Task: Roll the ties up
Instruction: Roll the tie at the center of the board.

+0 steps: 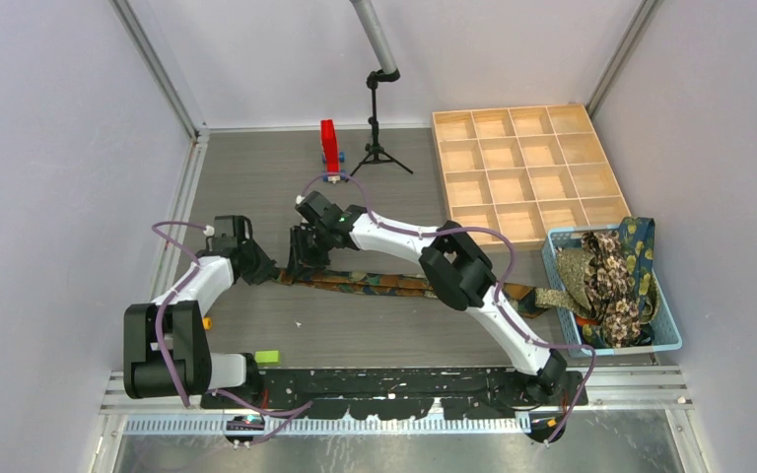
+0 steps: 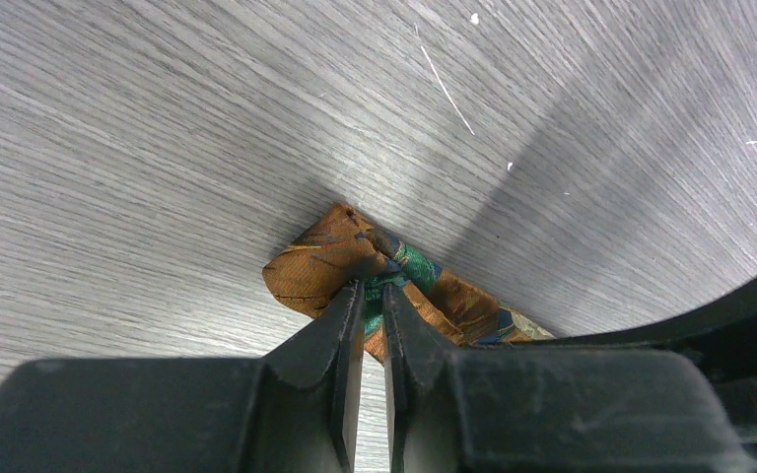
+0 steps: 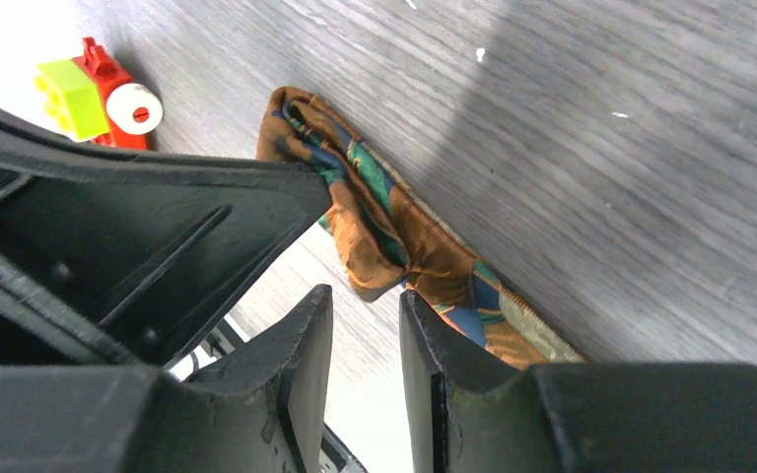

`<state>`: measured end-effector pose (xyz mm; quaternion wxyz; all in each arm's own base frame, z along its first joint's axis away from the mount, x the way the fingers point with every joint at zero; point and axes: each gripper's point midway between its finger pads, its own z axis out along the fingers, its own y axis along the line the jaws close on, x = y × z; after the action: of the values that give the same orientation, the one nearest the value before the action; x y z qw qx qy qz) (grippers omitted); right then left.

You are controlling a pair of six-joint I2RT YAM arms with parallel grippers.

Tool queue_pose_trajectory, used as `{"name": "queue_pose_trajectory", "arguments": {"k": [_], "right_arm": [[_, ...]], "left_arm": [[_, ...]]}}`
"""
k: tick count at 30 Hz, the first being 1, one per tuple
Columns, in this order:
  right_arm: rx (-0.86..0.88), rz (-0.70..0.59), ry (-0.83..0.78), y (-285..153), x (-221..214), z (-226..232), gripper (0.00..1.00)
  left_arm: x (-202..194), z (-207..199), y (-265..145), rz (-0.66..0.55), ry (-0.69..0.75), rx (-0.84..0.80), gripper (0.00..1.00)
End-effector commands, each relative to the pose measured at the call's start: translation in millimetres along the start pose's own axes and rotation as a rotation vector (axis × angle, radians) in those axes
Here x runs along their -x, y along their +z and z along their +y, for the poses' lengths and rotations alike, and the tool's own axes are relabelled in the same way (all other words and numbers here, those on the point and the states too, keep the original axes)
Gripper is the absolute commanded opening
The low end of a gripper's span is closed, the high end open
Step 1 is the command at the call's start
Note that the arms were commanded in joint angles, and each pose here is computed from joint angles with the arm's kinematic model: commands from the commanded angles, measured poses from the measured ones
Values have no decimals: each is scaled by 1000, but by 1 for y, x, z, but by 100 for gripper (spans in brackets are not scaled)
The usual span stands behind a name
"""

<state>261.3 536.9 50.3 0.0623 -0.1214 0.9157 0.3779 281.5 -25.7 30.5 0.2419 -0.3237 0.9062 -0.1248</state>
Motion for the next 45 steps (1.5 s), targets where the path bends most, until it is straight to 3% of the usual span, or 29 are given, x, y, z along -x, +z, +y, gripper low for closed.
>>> {"name": "queue_pose_trajectory", "arguments": {"k": [1, 15, 24, 28, 39, 45], "right_arm": [[28, -23, -31, 3, 9, 12, 36], [36, -31, -34, 7, 14, 15, 25], [18, -34, -38, 4, 19, 12, 1], [10, -46, -45, -3, 29, 8, 0], [-3, -4, -64, 0, 30, -7, 0], [-24, 15, -63, 5, 28, -21, 0]], "left_arm": [[10, -4, -1, -28, 4, -16, 14], [8, -4, -1, -24, 5, -20, 14], [11, -9, -6, -31, 5, -36, 14], [17, -14, -15, -44, 6, -43, 17], [24, -7, -22, -67, 32, -7, 38], [27, 6, -16, -80, 27, -25, 41]]}}
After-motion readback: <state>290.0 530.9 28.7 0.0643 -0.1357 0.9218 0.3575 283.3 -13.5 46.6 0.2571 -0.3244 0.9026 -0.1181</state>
